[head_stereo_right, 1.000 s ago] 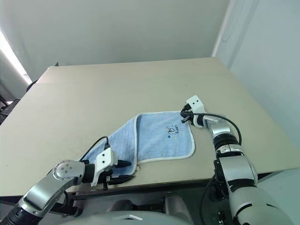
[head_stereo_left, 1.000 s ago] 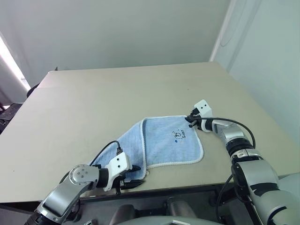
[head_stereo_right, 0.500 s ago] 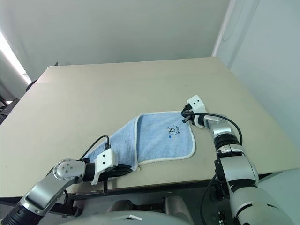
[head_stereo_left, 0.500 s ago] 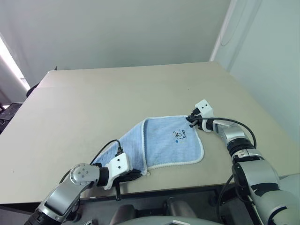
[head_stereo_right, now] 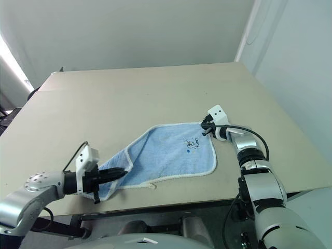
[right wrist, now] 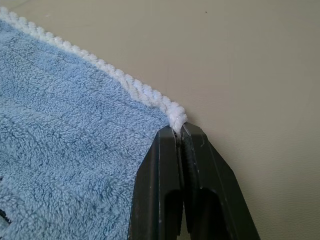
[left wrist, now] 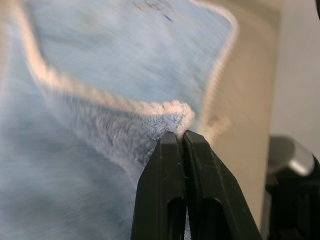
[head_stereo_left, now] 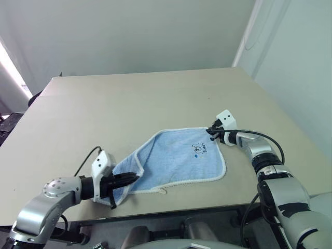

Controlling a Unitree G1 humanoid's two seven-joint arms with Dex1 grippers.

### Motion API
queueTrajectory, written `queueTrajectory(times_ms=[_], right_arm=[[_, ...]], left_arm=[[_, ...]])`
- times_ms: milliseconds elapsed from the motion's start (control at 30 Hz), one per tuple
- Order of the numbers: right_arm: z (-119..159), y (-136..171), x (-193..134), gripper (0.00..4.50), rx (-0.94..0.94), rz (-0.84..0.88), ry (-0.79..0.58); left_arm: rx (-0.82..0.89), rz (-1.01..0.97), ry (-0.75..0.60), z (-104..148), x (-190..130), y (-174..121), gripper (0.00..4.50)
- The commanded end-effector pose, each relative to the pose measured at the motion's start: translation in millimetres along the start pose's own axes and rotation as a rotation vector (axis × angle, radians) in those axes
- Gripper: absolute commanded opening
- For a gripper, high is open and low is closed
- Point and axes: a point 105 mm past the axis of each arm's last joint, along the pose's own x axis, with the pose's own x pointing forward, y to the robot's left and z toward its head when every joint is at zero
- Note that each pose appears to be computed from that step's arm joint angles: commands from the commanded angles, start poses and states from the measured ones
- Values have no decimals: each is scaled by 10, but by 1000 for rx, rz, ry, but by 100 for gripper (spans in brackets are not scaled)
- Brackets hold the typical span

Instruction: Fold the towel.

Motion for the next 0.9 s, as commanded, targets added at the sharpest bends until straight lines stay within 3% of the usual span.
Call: queueTrajectory(times_ms=[33,233,433,533,700,833,900], right_arm=[[-77,-136,-81,0,26,-58,16],[300,-145,-140,0,63,0,-143],[867,-227,-275,0,102,8,-383],[1022,-286,-313,0,120,-15,-438],[1464,-450,-371,0,66,-165,-546],[1835,-558,-530,0,-41,-302,-659],[1981,-590,-628,0,-54,-332,-725]], left_arm=[[-3,137,-104,299,-188,344,3],[-14,382,-229,579,-414,1019,3],[15,637,-348,870,-458,1622,3],[62,661,-378,990,-420,1738,3],[168,830,-446,1442,-435,2063,3],[257,881,-649,1916,-593,2052,3],[328,884,-661,2032,-635,2017,3]])
